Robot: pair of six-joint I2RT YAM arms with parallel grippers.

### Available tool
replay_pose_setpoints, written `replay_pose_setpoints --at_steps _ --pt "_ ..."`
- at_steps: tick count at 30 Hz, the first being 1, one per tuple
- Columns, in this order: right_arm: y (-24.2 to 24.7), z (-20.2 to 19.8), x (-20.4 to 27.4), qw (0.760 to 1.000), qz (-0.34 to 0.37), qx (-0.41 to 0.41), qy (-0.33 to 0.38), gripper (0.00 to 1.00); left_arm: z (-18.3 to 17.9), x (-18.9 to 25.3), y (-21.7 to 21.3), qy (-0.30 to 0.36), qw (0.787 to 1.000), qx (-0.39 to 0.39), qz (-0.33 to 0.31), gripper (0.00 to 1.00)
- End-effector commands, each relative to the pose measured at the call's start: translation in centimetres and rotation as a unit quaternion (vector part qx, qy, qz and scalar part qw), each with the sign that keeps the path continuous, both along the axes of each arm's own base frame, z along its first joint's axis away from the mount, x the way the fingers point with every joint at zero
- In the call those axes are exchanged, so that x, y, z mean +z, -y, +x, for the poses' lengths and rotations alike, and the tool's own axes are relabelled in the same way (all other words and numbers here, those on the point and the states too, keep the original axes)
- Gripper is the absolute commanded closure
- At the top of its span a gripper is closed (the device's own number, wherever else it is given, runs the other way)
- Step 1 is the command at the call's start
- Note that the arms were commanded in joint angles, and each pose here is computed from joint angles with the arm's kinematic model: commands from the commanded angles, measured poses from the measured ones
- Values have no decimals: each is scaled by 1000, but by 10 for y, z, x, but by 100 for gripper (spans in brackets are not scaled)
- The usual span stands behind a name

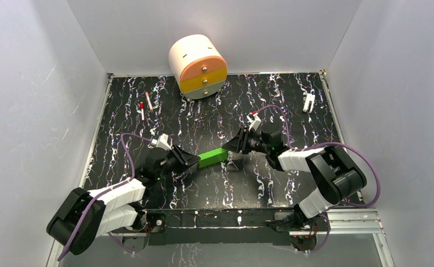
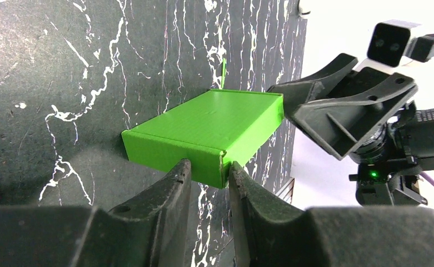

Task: Fold the paper box

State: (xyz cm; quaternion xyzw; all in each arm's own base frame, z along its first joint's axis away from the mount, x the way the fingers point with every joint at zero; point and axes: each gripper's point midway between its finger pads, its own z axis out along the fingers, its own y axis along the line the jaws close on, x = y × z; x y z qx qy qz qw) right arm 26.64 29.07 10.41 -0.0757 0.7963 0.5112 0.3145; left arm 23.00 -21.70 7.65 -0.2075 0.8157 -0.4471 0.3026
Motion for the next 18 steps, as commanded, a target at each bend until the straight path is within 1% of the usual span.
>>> replay_pose_setpoints --at_steps 1,5,7,9,11,14,15,18 --pt "-4 -9 -2 999 19 34 19 53 -12 -46 -21 -60 995 12 74 81" --pt "4 -11 -27 1000 -4 18 9 66 -12 -46 -19 -62 996 9 70 81" --pt "6 -14 -36 1000 -7 19 6 75 -12 -46 -19 -61 996 9 71 82" --pt "5 -18 -41 1000 -2 29 3 81 -12 -45 -19 -61 996 9 71 82" --pt "5 -21 -44 999 -1 36 2 82 -11 -43 -19 -59 996 10 70 81" --pt "6 -24 -44 999 0 40 9 87 -10 -42 -21 -58 996 13 72 80" --pt "5 -24 -41 999 2 43 14 87 -9 -39 -20 -56 996 13 73 79" --pt "3 -21 -27 998 4 49 31 79 -5 -26 -20 -45 995 7 83 74"
